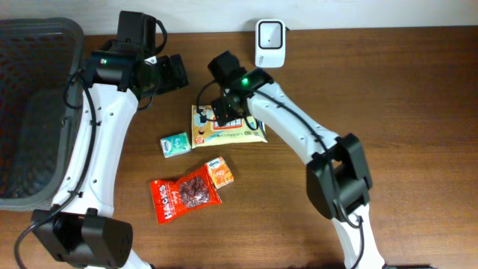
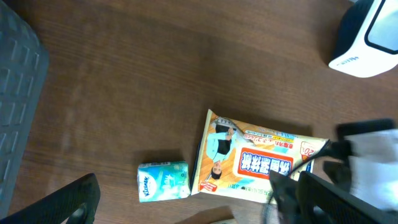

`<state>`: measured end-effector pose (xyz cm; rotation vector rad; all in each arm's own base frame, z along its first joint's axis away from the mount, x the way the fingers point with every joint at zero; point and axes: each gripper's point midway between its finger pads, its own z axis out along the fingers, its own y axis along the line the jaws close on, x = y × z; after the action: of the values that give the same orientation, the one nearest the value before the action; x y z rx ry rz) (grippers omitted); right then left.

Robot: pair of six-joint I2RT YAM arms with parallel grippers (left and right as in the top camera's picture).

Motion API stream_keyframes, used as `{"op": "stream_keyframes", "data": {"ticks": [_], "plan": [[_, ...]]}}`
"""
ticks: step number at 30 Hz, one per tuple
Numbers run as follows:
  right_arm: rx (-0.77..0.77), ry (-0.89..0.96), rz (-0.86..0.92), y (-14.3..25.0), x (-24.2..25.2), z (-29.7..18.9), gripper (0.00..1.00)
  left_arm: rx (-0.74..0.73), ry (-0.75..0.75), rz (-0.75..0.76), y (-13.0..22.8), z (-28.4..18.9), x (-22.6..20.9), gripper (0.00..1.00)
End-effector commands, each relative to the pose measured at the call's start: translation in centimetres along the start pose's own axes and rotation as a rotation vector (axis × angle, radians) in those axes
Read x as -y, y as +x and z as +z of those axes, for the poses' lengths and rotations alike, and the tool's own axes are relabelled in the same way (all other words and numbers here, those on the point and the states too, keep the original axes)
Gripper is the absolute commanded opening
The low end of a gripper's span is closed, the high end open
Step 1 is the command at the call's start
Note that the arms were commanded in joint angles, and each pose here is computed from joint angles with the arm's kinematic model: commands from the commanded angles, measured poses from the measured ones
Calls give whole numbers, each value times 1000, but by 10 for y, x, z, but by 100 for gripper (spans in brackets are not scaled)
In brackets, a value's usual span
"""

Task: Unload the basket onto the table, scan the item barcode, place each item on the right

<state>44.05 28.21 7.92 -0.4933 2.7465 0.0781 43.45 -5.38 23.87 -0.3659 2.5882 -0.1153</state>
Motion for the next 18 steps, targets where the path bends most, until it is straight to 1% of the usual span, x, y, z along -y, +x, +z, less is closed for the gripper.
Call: {"op": "stream_keyframes", "data": {"ticks": [1,4,6,8,9,11,14,18], "plan": [[-29,79,-56,6,11,27,83,18,-12,1,-4,-7,-5,99],[-81,30,-91,18,1,51,83,7,-17,2,-2,-7,-6,99],[-109,44,-95,26,4,64,83,1,-20,3,0,-7,-7,99],[-142,100,-85,34,17,69,83,-3,-21,3,1,-7,-7,99],[-172,187,-57,41,36,66,83,-6,-23,4,2,-6,-7,99],[-218,266,-27,52,58,61,83,-10,-25,4,3,-6,-8,99],[-335,377,97,81,94,46,83,-13,-25,4,3,-6,-8,99],[-479,458,275,115,126,25,83,-20,-28,5,5,-4,-9,99]]}}
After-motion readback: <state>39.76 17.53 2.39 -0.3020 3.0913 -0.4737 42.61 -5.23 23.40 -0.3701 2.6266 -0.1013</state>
